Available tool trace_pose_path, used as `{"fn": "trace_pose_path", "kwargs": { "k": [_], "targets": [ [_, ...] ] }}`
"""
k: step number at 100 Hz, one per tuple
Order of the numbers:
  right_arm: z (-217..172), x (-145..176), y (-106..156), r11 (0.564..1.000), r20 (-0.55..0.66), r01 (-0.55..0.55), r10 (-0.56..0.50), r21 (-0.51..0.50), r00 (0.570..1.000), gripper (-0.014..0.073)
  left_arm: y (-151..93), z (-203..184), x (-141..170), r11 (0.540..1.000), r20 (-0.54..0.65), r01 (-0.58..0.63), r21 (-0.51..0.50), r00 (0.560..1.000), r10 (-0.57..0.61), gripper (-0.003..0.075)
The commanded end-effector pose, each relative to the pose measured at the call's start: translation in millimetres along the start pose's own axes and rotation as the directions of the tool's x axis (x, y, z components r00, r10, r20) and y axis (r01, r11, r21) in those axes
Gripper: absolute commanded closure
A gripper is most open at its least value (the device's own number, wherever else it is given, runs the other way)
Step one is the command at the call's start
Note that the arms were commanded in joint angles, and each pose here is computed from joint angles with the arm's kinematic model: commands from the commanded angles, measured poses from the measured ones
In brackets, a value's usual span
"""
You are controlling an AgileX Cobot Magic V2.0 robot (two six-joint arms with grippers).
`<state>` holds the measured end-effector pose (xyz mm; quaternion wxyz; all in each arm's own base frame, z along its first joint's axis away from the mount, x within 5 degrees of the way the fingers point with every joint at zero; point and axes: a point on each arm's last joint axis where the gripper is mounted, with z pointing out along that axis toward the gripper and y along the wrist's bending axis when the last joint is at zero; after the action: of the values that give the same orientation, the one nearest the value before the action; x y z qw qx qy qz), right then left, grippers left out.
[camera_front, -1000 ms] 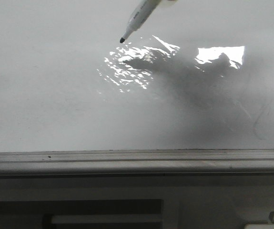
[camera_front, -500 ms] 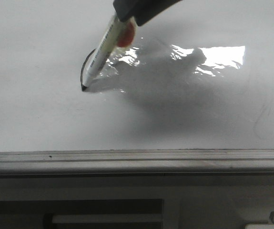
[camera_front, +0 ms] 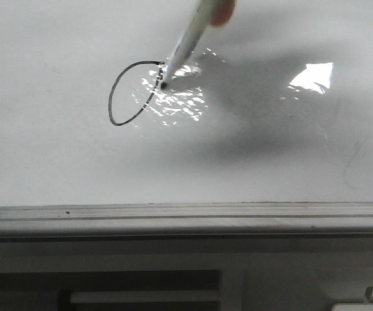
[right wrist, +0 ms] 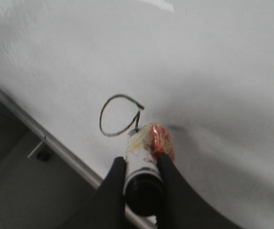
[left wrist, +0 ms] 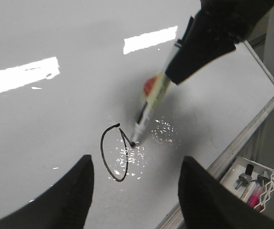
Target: Write number 9 on whiteboard
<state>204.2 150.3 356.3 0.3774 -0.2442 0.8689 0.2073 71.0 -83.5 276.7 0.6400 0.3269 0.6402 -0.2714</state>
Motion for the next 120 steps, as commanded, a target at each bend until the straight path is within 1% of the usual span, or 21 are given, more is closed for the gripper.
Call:
{"fn": "trace_pose_path", "kwargs": {
  "k": [1,6,12,24,33,43,56,63,76,85,96,108,115,120],
  "targets": [
    [7,13,1,1.000,-0.027,0.015,-0.015,0.003,1.000,0.0645,-1,0,-15,0.999,0.092,0.023,0.023,0.995,-0.025,0.0345],
    [11,20,5,1.000,-0.040,0.017,-0.017,-0.013,0.999,0.0645,-1,0,-15,0.999,0.088,0.023,0.022,0.996,-0.025,0.0345],
    [11,21,10,0.999,-0.037,0.025,-0.026,-0.030,0.999,0.0645,-1,0,-15,0.999,0.087,0.023,0.022,0.996,-0.025,0.0345],
    [3,14,23,0.996,0.018,0.043,-0.042,-0.076,0.999,0.0645,-1,1,-14,0.999,0.082,0.024,0.023,0.996,-0.026,0.0345],
    [-7,10,34,0.992,0.055,0.063,-0.058,-0.113,0.997,0.0645,-3,7,-11,0.999,0.050,0.019,0.041,0.999,-0.021,0.0345],
    [-10,9,45,0.986,0.061,0.068,-0.060,-0.150,0.996,0.0645,-9,18,-6,0.995,0.019,0.007,0.095,1.000,-0.009,0.0345],
    [-10,11,51,0.982,0.054,0.072,-0.064,-0.173,0.997,0.0645,-22,41,10,0.979,-0.068,-0.052,0.197,0.995,0.066,0.0345],
    [-10,12,54,0.982,0.045,0.046,-0.039,-0.184,0.998,0.0645,-27,53,17,0.971,-0.094,-0.037,0.238,0.994,0.061,0.0345],
    [-11,15,56,0.978,-0.003,0.008,-0.009,-0.209,1.000,0.0645,-35,70,23,0.954,-0.063,0.025,0.298,0.998,-0.007,0.0345],
    [-11,17,58,0.975,-0.019,-0.011,0.007,-0.223,1.000,0.0645,-36,79,30,0.953,-0.086,0.065,0.296,0.995,-0.041,0.0345],
    [-11,19,59,0.972,-0.047,-0.025,0.014,-0.233,0.999,0.0645,-37,86,39,0.952,-0.130,0.083,0.296,0.990,-0.046,0.0345],
    [-11,19,59,0.971,-0.055,-0.045,0.033,-0.235,0.998,0.0645,-38,89,40,0.947,-0.122,0.093,0.307,0.991,-0.057,0.0351],
    [-11,20,59,0.971,-0.061,-0.052,0.039,-0.235,0.997,0.0645,-37,90,40,0.949,-0.120,0.114,0.293,0.989,-0.081,0.0386],
    [-11,20,59,0.971,-0.066,-0.052,0.037,-0.235,0.997,0.0645,-36,90,40,0.951,-0.123,0.131,0.279,0.987,-0.100,0.0434]
  ]
}}
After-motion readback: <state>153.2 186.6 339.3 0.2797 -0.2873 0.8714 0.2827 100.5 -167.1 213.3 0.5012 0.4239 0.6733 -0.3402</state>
